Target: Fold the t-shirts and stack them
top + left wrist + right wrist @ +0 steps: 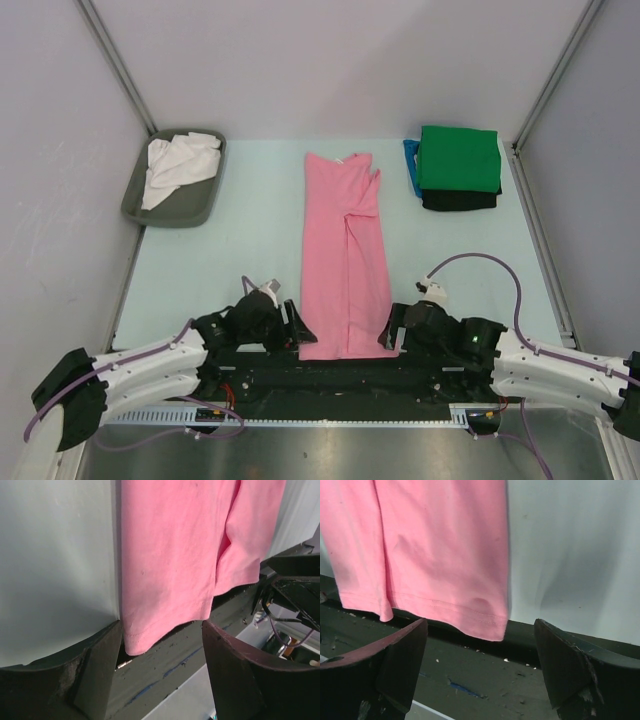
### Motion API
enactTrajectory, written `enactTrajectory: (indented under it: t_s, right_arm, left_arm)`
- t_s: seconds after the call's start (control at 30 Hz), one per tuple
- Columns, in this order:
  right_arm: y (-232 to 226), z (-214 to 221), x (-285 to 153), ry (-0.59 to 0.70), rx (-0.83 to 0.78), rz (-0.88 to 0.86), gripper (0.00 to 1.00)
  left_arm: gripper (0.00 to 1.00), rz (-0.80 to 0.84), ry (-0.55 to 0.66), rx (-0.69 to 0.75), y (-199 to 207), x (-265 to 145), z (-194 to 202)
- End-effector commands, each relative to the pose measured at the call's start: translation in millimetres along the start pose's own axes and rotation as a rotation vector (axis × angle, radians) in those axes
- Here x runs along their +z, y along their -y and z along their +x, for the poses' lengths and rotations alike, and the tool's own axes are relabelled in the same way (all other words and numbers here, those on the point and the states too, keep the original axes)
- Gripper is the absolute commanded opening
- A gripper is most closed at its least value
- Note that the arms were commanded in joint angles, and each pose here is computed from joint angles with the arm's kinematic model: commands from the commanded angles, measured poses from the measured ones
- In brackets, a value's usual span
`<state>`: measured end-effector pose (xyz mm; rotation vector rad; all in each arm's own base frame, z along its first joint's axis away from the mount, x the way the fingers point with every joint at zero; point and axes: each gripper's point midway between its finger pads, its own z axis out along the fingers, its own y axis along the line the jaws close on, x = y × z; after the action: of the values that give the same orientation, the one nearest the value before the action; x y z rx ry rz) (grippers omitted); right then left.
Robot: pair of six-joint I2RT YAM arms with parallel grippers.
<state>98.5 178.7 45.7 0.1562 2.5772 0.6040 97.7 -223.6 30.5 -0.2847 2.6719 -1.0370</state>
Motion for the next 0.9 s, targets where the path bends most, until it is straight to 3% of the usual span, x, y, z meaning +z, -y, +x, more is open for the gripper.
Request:
enactTrajectory:
  t_s: [0.0, 0.6, 0.77, 0.87]
  right_arm:
    - [-13.6, -0.7, 0.6, -0.001, 0.029, -0.052, 0.92]
    - [-11.3, 5.9, 7.3, -0.02, 0.053, -0.057, 0.91]
    - [-6.1, 9.0, 7.5, -0.021, 0.074, -0.059, 0.9]
    - [-3.5, 10.6, 7.2, -0.022, 0.082, -0.061, 0.9]
  left_arm:
    - [0.72, -0.097, -0.078, -0.025, -37.0, -2.2, 23.2]
    - [0.71, -0.077, -0.053, -0.071, -55.3, -1.0, 29.5]
    - [0.5, -0.046, -0.06, -0.067, -48.8, 4.2, 28.8]
    - [0.42, -0.057, -0.061, -0.063, -50.4, 5.8, 28.5]
